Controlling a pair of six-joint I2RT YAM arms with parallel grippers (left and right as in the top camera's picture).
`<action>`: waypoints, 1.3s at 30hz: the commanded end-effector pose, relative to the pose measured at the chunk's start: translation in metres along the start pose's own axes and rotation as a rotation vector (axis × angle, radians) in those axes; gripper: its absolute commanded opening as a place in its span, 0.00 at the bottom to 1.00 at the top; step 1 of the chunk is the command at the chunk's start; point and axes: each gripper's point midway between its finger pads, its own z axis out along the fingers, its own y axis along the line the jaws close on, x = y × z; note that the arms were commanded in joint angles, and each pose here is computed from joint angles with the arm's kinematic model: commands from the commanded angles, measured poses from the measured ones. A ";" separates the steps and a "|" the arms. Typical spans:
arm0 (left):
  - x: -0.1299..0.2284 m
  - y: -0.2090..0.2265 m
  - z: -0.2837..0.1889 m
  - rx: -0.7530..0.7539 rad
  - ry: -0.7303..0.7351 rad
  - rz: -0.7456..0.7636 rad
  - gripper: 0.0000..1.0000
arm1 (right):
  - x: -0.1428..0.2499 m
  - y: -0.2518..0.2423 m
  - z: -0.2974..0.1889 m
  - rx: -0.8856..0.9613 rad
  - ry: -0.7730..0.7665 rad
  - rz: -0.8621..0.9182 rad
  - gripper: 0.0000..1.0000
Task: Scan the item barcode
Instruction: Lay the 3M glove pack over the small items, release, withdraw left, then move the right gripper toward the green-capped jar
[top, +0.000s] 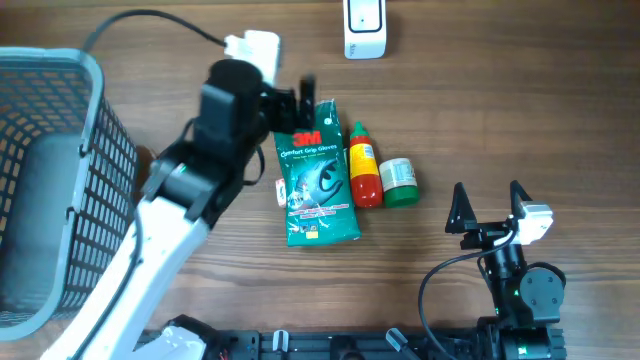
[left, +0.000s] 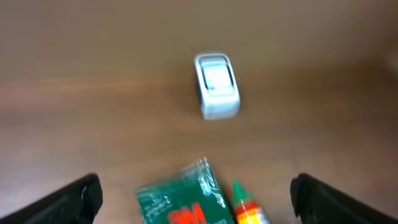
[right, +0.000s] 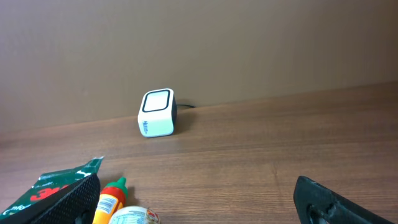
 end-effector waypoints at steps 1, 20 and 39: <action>-0.078 0.051 -0.072 -0.248 -0.324 -0.086 1.00 | -0.001 0.002 0.000 -0.012 -0.006 -0.018 1.00; -0.144 0.158 -0.274 -0.573 -0.855 -0.270 1.00 | -0.001 0.002 0.000 -0.013 -0.006 -0.018 1.00; -0.125 0.140 -0.398 -0.494 -1.152 -0.417 1.00 | -0.001 0.002 0.000 -0.012 -0.006 -0.018 1.00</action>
